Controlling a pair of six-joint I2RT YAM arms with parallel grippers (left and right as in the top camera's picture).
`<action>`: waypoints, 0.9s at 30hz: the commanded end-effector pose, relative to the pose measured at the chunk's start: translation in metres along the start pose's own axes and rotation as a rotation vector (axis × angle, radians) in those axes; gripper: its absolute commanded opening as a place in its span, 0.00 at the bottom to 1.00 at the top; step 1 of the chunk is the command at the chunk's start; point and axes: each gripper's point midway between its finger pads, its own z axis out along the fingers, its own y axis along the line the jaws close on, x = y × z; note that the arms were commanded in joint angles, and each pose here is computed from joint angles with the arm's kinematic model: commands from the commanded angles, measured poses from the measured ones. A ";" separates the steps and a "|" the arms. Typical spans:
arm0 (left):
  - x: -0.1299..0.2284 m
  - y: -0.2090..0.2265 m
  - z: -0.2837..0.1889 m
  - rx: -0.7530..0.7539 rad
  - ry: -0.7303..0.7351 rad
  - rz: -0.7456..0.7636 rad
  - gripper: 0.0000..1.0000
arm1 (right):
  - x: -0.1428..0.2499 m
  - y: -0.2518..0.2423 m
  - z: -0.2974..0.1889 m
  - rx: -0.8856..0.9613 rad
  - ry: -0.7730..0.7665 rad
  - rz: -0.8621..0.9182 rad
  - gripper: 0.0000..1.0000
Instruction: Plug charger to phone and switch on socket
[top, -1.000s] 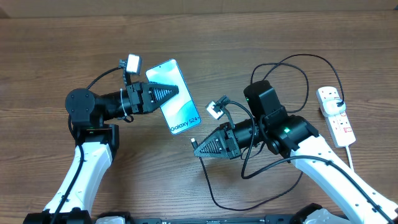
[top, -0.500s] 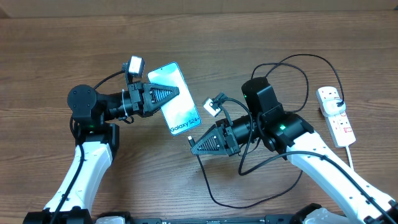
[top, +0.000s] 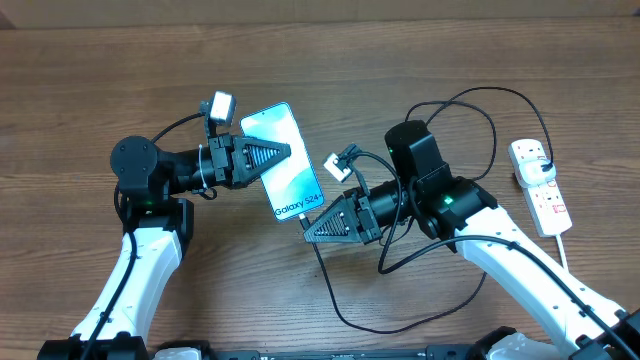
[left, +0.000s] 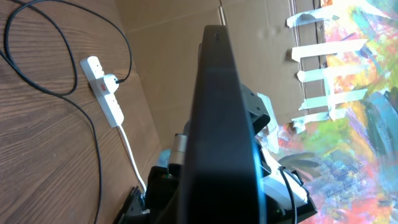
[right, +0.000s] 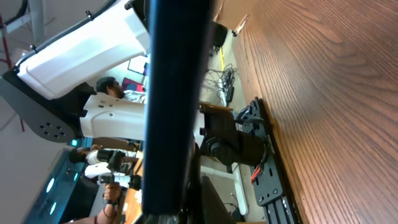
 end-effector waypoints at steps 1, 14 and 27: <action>0.002 -0.004 0.002 0.006 0.023 0.047 0.04 | -0.008 0.008 -0.006 -0.021 -0.010 -0.015 0.04; -0.001 -0.004 0.002 0.004 0.006 0.042 0.04 | -0.002 0.011 -0.007 -0.048 0.008 0.030 0.04; -0.006 0.003 0.002 -0.010 -0.029 -0.007 0.04 | -0.005 0.012 -0.007 -0.047 0.002 0.001 0.04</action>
